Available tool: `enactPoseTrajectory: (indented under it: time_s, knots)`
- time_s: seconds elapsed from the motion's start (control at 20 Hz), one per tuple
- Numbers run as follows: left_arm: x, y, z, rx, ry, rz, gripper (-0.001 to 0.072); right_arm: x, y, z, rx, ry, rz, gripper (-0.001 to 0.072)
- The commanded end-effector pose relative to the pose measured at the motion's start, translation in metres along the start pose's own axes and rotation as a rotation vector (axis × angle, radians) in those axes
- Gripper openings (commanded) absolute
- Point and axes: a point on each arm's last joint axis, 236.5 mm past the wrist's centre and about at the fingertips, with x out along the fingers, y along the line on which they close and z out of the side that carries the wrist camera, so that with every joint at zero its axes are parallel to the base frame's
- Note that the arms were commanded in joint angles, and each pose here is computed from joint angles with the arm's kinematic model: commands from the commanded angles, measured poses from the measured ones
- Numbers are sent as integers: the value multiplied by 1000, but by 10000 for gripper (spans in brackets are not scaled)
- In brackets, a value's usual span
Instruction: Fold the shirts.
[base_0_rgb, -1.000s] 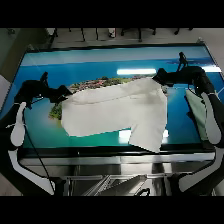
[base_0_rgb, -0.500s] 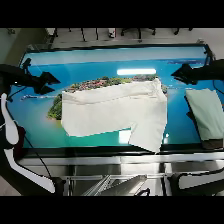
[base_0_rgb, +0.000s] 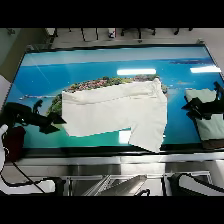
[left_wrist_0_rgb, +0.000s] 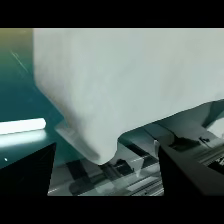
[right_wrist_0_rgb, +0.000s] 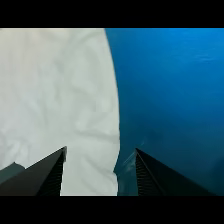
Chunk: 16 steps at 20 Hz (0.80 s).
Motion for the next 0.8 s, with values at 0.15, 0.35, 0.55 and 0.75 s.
enactPoseTrajectory:
  time_s: [0.15,0.35,0.55,0.75]
  knots:
    - [63,11,-22,-51,35,-82,582,30,-17,-25,28,69,-9,498]
    - [58,-7,-3,25,28,-74,23,44,-15,-26,59,100,33,498]
    - [25,-10,-5,66,10,-7,22,57,-19,-28,48,130,33,498]
    - [-18,8,2,22,-112,42,23,87,-19,-30,35,163,19,498]
